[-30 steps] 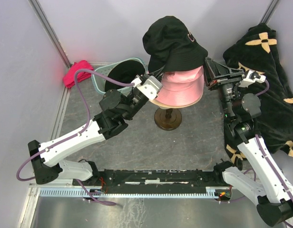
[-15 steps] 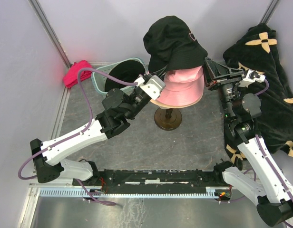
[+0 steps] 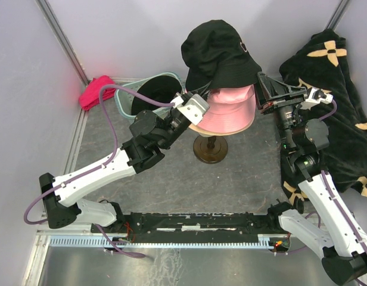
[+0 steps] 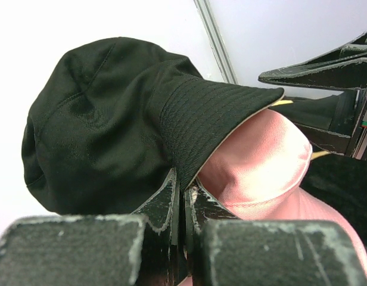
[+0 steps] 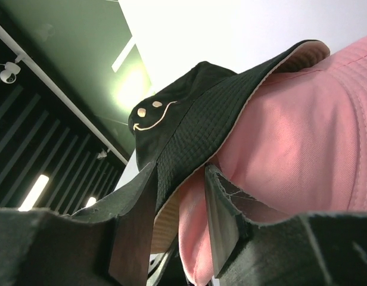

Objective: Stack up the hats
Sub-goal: Stack the hat on the hat.

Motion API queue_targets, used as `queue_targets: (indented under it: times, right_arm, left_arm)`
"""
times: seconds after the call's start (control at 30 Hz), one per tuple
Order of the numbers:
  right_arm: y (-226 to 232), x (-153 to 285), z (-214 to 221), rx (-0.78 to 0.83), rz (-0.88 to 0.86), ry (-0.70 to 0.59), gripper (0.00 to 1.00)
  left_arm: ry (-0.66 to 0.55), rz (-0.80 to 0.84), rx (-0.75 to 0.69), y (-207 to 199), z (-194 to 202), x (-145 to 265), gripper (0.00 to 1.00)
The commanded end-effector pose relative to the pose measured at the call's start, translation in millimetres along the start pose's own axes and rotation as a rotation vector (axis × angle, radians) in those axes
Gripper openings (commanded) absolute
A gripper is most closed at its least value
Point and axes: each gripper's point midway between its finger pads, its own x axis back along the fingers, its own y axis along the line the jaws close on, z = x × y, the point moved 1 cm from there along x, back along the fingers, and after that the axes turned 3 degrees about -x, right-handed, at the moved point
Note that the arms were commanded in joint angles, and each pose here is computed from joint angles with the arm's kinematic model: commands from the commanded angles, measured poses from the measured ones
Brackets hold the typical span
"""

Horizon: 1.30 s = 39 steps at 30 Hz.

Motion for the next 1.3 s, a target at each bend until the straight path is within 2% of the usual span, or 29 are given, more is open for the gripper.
queue_targets:
  times: [0.0,0.13,0.23,0.4,0.43,1.27]
  right_arm:
    - [24,3,3,-0.026,-0.08,0.022,0.46]
    - [29,-3,3,-0.026,-0.095,0.018,0.44]
    - [31,-4,3,-0.022,-0.101,0.015,0.33]
    - [24,1,1,-0.009,-0.091,0.006,0.05]
    - [22,2,0,-0.004,-0.086,0.002,0.02]
    - [-33,40,-15,0.075,0.044,-0.045,0.02]
  left_arm:
    - [-0.086,-0.025,-0.018,12,-32,-4,0.03]
    - [-0.081,-0.017,-0.021,10,-30,0,0.03]
    - [-0.077,-0.016,-0.024,11,-28,4,0.03]
    - [-0.072,-0.011,-0.029,10,-26,10,0.03]
    - [-0.07,-0.01,-0.031,10,-25,10,0.03]
    - [-0.031,-0.12,-0.005,26,-7,44,0.06]
